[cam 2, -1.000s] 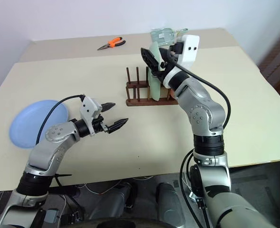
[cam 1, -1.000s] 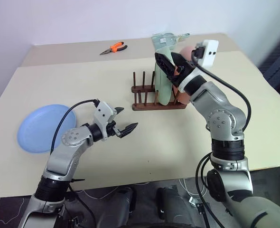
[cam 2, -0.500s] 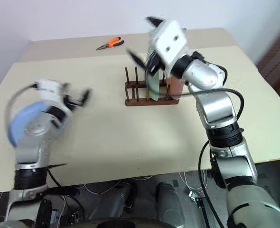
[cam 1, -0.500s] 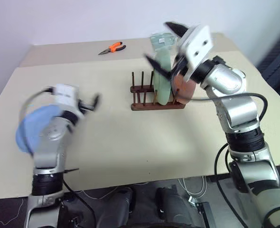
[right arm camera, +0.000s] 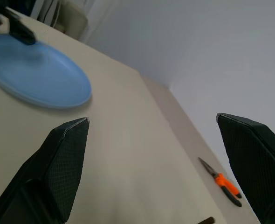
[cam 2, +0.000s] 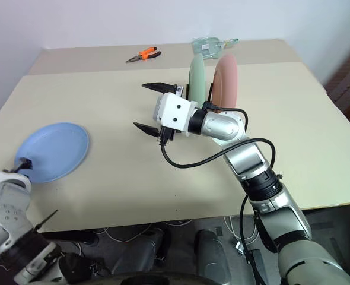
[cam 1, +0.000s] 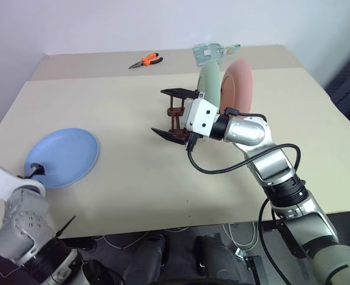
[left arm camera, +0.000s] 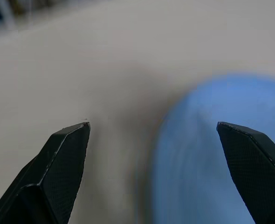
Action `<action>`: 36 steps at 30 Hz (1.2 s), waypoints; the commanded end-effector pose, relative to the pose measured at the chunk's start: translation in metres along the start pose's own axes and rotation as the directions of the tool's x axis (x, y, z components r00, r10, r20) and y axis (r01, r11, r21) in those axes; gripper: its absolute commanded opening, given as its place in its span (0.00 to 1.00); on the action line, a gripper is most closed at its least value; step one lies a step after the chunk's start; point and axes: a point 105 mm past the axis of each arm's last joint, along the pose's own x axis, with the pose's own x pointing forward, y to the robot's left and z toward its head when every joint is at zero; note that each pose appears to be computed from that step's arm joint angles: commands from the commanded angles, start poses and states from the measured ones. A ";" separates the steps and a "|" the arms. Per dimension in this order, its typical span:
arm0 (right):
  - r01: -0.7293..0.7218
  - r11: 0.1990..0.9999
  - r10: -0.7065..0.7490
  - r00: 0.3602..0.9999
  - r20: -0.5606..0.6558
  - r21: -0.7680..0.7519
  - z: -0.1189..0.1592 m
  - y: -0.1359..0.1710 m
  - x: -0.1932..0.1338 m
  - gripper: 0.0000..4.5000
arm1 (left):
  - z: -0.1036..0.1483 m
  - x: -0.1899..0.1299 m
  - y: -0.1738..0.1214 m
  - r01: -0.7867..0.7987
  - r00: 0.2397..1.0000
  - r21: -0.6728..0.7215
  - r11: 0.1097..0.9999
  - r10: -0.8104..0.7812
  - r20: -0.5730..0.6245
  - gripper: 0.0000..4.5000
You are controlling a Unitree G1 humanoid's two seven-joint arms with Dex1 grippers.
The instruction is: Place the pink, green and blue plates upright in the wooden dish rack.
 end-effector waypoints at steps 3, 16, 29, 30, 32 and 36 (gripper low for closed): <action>0.007 1.000 -0.006 0.999 0.036 -0.030 0.007 -0.002 0.001 1.00 | -0.004 -0.016 0.001 0.049 0.998 -0.107 0.993 -0.052 -0.026 0.88; -0.020 1.000 0.020 1.000 0.023 0.007 0.007 -0.001 0.005 1.00 | 0.020 -0.024 -0.093 0.429 0.902 0.048 0.902 -0.431 0.030 0.00; -0.006 0.954 0.009 1.000 0.006 -0.299 0.014 0.005 0.029 1.00 | 0.077 -0.137 -0.244 0.829 0.381 0.397 0.395 -0.917 0.116 0.00; 0.017 0.949 -0.020 1.000 -0.008 -0.314 0.010 0.000 0.032 1.00 | 0.076 -0.142 -0.246 0.835 0.361 0.406 0.372 -0.926 0.107 0.00; 0.030 0.946 -0.040 0.999 -0.022 -0.322 0.006 -0.004 0.036 0.87 | 0.074 -0.147 -0.248 0.844 0.346 0.404 0.354 -0.934 0.096 0.00; 0.020 0.938 -0.032 0.999 -0.030 -0.347 0.001 0.000 0.039 0.45 | 0.068 -0.149 -0.245 0.851 0.342 0.400 0.341 -0.937 0.070 0.00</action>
